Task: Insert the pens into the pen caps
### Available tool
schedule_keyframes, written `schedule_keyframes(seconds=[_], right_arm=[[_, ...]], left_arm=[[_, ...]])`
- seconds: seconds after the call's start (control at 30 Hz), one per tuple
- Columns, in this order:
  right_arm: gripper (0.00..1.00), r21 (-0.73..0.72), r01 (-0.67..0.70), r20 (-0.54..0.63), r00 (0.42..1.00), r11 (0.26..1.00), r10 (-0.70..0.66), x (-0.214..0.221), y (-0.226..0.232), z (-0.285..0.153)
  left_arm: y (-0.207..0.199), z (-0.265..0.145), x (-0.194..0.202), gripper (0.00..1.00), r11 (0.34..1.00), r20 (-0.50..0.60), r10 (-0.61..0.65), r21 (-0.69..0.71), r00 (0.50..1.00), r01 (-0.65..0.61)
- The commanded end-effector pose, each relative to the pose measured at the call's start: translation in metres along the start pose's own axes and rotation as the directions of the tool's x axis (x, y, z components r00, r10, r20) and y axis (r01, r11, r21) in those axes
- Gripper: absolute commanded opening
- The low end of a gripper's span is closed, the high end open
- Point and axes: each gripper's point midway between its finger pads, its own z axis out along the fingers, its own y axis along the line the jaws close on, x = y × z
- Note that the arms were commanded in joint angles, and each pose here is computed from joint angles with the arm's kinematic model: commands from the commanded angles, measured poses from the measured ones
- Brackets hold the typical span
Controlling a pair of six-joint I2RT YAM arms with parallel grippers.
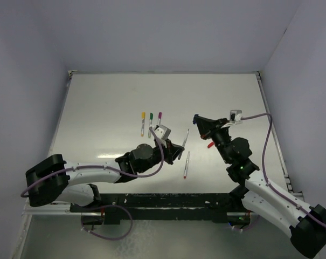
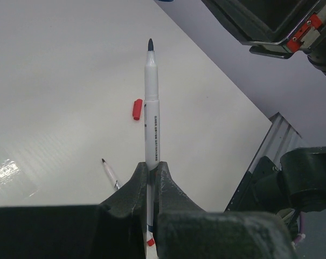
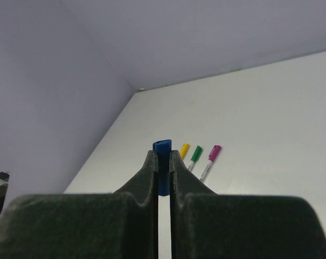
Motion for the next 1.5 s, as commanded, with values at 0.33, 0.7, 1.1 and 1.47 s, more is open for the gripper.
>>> schedule_keyframes(seconds=[0.33, 0.7, 1.1, 1.47], right_arm=[[0.00, -0.167, -0.086, 0.105, 0.989, 0.982, 0.104, -0.032, 0.037, -0.004], [0.00, -0.169, -0.072, 0.105, 0.990, 0.983, 0.091, -0.032, 0.036, -0.008], [0.00, -0.169, -0.079, 0.103, 0.990, 0.982, 0.097, -0.029, 0.035, -0.009], [0.00, -0.180, -0.099, 0.072, 0.991, 0.979, 0.113, -0.021, 0.036, -0.008]], left_arm=[[-0.036, 0.013, -0.045, 0.00, 0.993, 0.106, -0.053, 0.113, 0.993, 0.041], [-0.038, 0.011, -0.053, 0.00, 0.992, 0.126, -0.053, 0.119, 0.991, 0.037], [-0.039, 0.006, -0.062, 0.00, 0.992, 0.146, -0.048, 0.124, 0.988, 0.030], [-0.037, 0.009, -0.061, 0.00, 0.992, 0.144, -0.052, 0.119, 0.988, 0.035]])
